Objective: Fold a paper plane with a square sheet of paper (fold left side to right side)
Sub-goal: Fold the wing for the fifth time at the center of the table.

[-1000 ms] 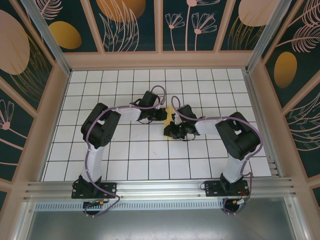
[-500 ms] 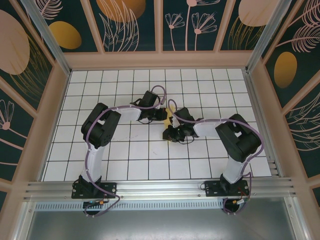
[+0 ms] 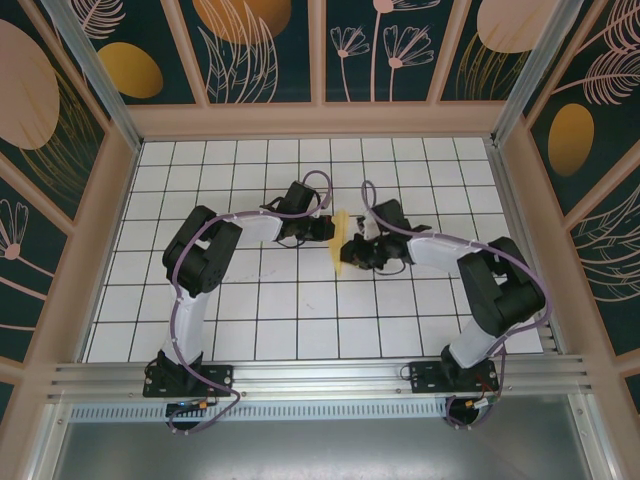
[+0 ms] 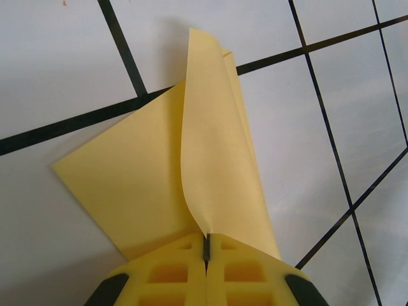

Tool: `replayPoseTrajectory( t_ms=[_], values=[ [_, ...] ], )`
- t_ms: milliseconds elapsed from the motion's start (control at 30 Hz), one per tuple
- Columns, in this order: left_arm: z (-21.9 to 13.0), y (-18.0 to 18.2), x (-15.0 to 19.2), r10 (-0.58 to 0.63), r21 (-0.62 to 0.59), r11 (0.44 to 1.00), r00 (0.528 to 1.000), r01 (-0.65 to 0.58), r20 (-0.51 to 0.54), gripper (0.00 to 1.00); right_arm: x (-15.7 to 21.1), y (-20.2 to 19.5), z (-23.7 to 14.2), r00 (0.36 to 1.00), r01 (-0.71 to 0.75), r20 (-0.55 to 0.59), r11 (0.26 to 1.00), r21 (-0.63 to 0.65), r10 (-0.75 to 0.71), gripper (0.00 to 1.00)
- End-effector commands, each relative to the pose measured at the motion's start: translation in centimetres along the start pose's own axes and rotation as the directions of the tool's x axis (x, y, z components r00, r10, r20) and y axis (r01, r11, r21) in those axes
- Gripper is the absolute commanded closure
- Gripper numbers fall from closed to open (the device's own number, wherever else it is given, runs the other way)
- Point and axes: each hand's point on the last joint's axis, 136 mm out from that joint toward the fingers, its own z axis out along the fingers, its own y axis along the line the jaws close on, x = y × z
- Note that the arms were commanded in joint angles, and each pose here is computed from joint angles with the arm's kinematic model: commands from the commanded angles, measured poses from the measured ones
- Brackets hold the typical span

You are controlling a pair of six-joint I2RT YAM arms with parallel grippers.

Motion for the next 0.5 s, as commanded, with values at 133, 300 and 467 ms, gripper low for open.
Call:
replayPoseTrajectory(
  t_ms=[133, 300, 467],
  values=[
    [1.5, 3.7, 2.2, -0.053, -0.115, 0.992, 0.998, 0.047, -0.046, 0.96, -5.1, 1.1, 0.6, 0.997, 0.012, 0.071, 0.998, -0.061, -0.007, 0.86],
    [1.5, 3.7, 2.3, -0.053, -0.116, 0.992, 0.997, 0.047, -0.048, 0.96, -7.8, 0.5, 1.7, 0.995, 0.001, 0.098, 1.000, -0.017, 0.001, 0.87],
    [1.5, 3.7, 2.2, -0.052, -0.114, 0.992, 0.997, 0.047, -0.048, 0.96, -8.9, -0.3, 2.8, 0.996, -0.025, 0.090, 1.000, 0.012, 0.024, 0.87]
  ],
)
